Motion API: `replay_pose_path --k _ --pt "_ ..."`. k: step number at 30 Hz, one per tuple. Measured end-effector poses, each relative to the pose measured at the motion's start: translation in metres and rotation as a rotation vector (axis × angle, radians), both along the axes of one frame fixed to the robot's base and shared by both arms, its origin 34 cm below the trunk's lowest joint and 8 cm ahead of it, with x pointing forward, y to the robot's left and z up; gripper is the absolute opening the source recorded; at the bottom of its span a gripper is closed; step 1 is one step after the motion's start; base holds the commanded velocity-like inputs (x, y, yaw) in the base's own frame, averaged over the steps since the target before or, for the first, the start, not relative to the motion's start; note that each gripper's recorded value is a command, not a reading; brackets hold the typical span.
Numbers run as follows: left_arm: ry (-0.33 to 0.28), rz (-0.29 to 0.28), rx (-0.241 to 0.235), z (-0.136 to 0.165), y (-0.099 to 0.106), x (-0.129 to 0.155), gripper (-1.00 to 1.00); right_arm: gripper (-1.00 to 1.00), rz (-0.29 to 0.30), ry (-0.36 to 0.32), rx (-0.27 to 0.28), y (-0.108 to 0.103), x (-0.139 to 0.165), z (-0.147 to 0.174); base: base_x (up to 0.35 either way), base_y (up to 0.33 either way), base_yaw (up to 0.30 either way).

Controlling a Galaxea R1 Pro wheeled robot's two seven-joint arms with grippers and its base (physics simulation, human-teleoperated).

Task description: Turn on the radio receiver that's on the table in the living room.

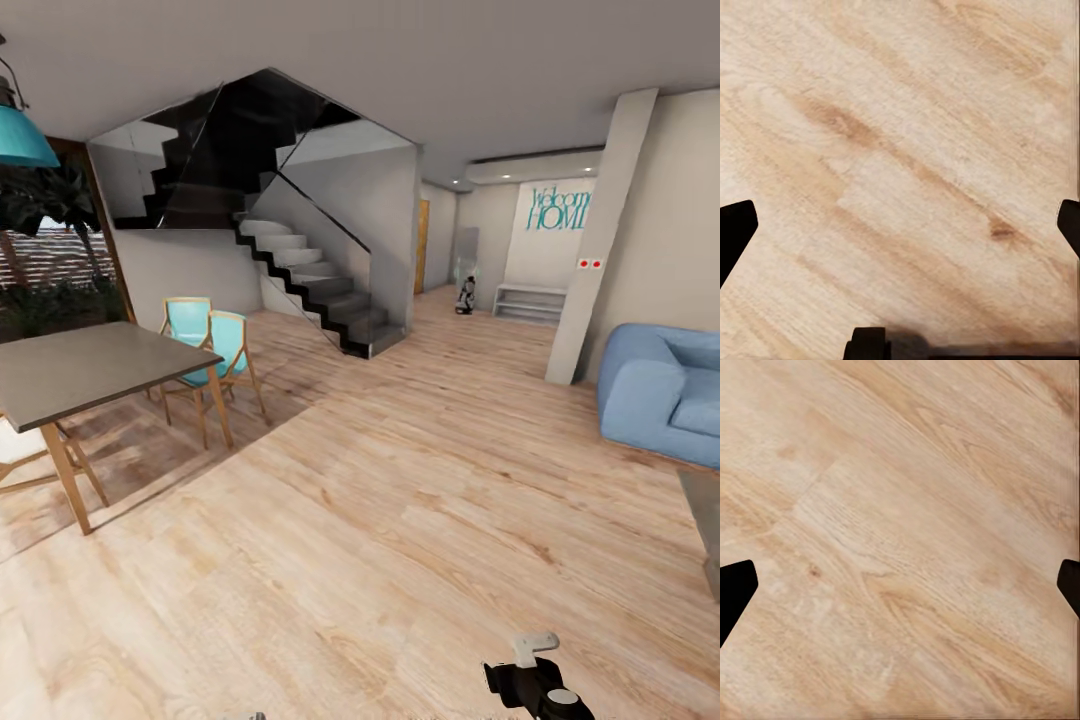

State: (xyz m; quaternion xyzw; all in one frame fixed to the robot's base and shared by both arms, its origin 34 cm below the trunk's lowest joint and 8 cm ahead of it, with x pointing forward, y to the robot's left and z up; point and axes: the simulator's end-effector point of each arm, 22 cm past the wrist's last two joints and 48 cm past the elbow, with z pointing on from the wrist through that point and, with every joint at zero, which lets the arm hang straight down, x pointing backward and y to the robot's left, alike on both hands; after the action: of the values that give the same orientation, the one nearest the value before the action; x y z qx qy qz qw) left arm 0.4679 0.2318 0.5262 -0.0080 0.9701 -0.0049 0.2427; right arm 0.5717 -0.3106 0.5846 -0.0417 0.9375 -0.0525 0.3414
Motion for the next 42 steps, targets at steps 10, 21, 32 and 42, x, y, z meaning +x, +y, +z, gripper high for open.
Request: replay_pose_path --k 10,21,32,42 --pt "0.0 0.0 0.0 0.0001 -0.0001 0.0 1.0 1.0 -0.001 0.0 0.0 -0.0003 -0.0001 0.0 0.0 0.0 -0.297" --pt "-0.003 0.0 0.0 0.0011 -0.0001 0.0013 1.0 1.0 -0.001 -0.003 0.001 0.0 0.0007 0.0012 0.0 0.0 -0.297" --pt "-0.003 -0.001 0.0 0.0008 -0.0001 0.0007 1.0 1.0 -0.001 -0.004 0.001 0.0 0.0009 0.0014 0.0 0.0 -0.297" --pt "-0.003 -0.001 0.0 0.001 -0.0001 0.0011 1.0 1.0 -0.001 -0.004 0.001 -0.0002 0.0009 0.0014 0.0 0.0 -0.297"
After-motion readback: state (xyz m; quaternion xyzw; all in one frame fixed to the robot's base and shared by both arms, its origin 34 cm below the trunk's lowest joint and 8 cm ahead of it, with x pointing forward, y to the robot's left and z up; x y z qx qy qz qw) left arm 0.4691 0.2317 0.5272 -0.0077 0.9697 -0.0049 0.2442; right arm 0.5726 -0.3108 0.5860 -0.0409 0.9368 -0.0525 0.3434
